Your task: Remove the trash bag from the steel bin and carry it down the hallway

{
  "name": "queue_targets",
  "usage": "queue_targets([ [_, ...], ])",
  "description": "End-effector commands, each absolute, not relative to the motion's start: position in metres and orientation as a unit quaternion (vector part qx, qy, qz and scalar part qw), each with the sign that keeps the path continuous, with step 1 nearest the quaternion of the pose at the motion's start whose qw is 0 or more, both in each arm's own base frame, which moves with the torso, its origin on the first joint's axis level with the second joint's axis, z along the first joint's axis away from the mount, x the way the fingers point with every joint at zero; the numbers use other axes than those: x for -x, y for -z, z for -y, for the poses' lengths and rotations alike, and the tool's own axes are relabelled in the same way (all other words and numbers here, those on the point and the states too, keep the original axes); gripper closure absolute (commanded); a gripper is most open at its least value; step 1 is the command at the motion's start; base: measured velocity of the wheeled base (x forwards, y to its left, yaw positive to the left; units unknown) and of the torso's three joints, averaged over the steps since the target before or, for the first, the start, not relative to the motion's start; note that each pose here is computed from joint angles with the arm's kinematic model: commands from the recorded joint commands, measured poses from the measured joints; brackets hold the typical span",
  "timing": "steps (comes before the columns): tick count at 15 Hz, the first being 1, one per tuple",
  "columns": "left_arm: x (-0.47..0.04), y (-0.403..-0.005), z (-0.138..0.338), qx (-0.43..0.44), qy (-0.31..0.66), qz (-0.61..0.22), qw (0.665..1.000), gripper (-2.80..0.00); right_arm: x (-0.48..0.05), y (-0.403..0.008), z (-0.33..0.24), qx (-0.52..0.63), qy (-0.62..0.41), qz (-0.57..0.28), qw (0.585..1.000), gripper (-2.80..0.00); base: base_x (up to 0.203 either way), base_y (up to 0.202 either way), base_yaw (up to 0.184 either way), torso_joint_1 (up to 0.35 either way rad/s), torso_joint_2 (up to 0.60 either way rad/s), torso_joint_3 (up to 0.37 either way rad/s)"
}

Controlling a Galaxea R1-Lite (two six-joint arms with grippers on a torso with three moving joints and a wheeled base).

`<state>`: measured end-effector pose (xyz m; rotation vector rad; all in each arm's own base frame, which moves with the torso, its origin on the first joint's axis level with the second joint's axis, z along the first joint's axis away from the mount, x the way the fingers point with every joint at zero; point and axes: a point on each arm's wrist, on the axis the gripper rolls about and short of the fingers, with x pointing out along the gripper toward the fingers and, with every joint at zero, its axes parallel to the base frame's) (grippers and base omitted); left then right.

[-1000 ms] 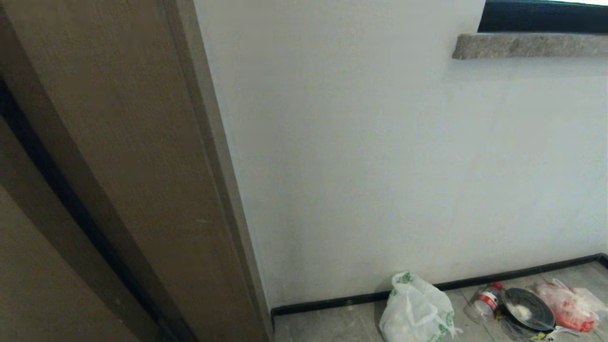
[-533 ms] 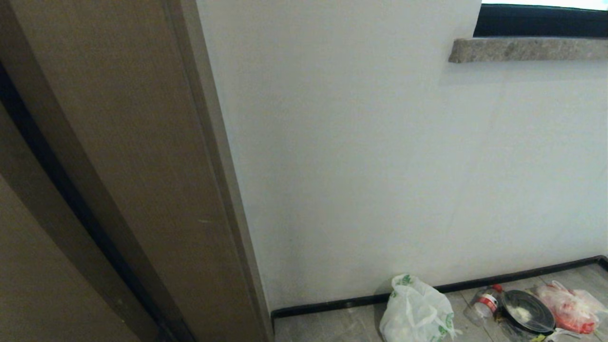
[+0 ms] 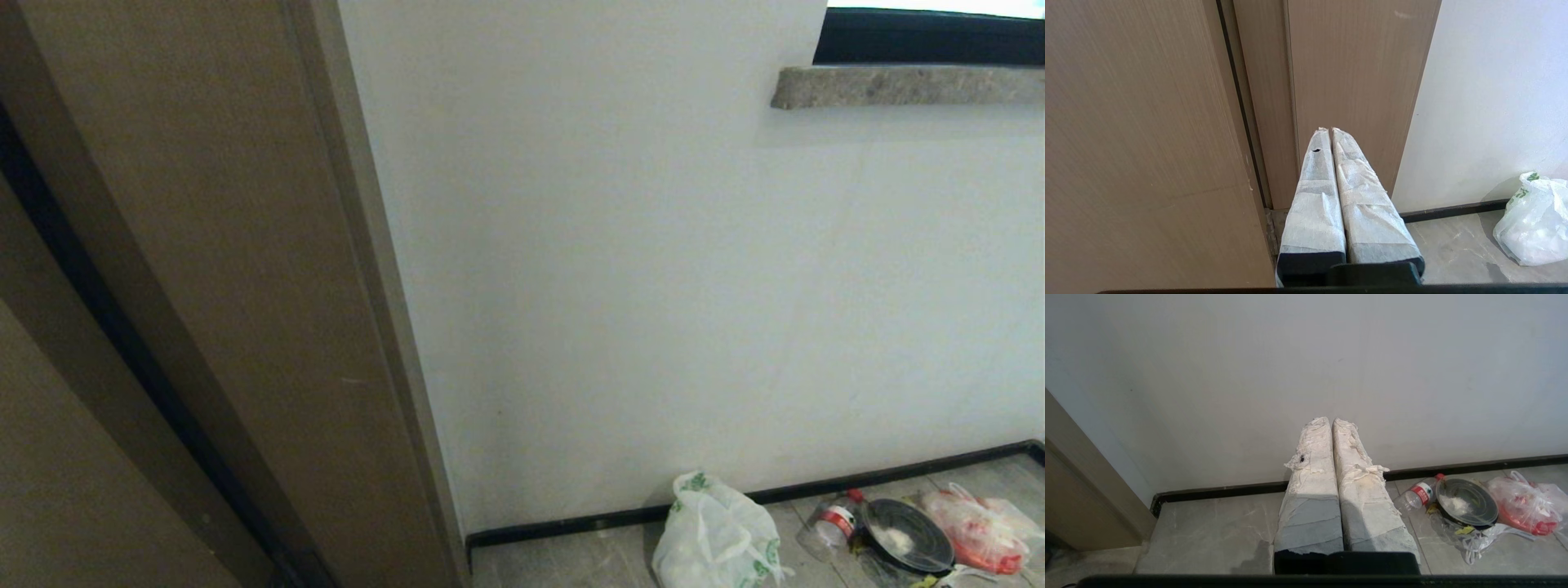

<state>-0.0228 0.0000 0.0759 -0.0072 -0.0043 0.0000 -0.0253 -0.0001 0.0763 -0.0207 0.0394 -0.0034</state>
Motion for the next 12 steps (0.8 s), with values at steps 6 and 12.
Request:
queue_targets([
  [6, 0.0228, -0.0760, 0.0000, 0.004, 0.000, 0.002, 1.000, 0.00, 0.0252, -0.0759, 0.0001, 0.015, 0.001, -0.020, 1.000, 0.00, 0.000, 0.000, 0.000, 0.000, 0.00, 0.000],
  [12, 0.0228, -0.0760, 0.0000, 0.004, 0.000, 0.002, 1.000, 0.00, 0.0253, -0.0764, 0.0001, 0.014, 0.001, -0.019, 1.000, 0.00, 0.000, 0.000, 0.000, 0.000, 0.00, 0.000],
])
